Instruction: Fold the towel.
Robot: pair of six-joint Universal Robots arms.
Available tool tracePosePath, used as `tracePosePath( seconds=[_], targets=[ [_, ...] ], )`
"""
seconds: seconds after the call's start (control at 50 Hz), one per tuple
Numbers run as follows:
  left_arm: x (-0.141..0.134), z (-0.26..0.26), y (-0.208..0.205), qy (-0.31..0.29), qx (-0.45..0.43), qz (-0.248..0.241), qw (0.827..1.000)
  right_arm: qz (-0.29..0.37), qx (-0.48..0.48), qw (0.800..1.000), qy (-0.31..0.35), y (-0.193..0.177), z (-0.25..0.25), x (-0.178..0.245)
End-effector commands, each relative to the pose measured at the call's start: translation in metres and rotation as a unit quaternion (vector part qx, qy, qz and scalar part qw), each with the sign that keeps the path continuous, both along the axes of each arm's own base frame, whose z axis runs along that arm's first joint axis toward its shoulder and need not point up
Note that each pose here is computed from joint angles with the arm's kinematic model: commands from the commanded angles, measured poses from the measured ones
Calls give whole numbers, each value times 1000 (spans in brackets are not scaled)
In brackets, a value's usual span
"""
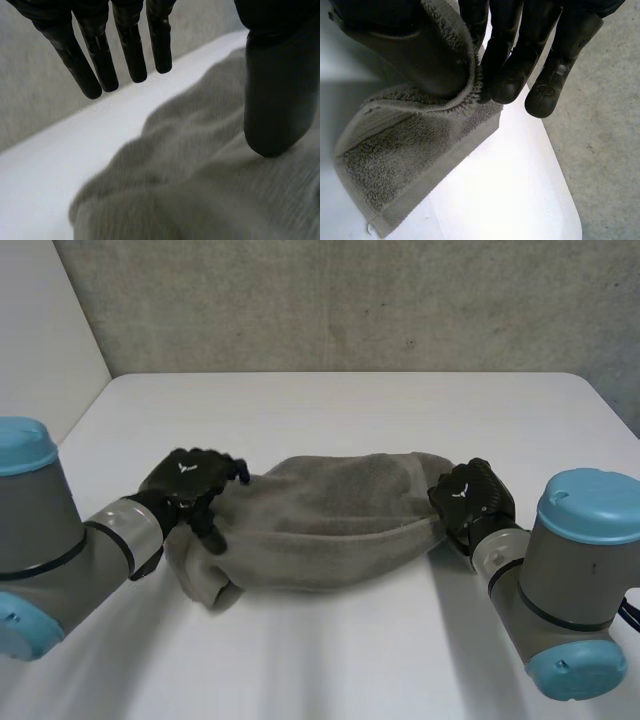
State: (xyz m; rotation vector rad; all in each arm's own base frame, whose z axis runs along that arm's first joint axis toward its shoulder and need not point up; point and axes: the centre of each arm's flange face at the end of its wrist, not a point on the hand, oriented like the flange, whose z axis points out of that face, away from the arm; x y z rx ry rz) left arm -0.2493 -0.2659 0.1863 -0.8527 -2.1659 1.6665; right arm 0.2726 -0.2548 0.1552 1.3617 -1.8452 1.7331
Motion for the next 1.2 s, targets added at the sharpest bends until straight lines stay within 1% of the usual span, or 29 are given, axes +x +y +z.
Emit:
tracePosePath(
  seconds=[0.02,0.16,0.28,0.38,0.44,0.48,0.56,0.6,0.62,0.66,0.74,0.88,0.92,0.98,1.2],
  targets=[
    [12,-25,-11,-48,66,12,997,-3,2,1000,-2,-4,-1,-2],
    [17,-28,-7,-56,93,14,994,-12,1,1000,-2,-12,0,-8],
    [16,-31,-8,-58,93,14,994,-7,3,1000,-2,-10,0,-7],
    [16,-41,-11,-71,101,8,992,-5,0,1000,-3,-11,1,-5],
    [15,-44,-13,-88,93,0,992,-5,-2,1000,-4,-12,3,-5],
    [14,-40,-18,-98,72,-4,993,-4,-15,1000,-10,-17,10,-2],
    [11,-32,-28,-99,51,-5,994,-3,-28,999,-16,-22,18,2],
    [11,-30,-39,-105,41,12,994,2,-32,999,-18,-24,21,5],
    [11,-30,-39,-106,41,12,993,2,-32,999,-18,-24,21,5],
    [15,-30,-42,-120,42,37,991,9,-28,999,-19,-23,20,7],
    [13,-29,-38,-121,40,41,991,15,-21,1000,-18,-20,16,7],
    [10,-32,-36,-120,44,30,991,18,-4,1000,-8,-18,3,7],
    [6,-34,-33,-118,47,15,992,18,1,1000,-7,-19,-1,7],
    [3,-41,-32,-119,55,6,991,18,1,1000,-6,-19,-1,7],
    [-4,-61,-43,-125,68,-1,990,18,-2,1000,-7,-20,1,8]
  ],
)
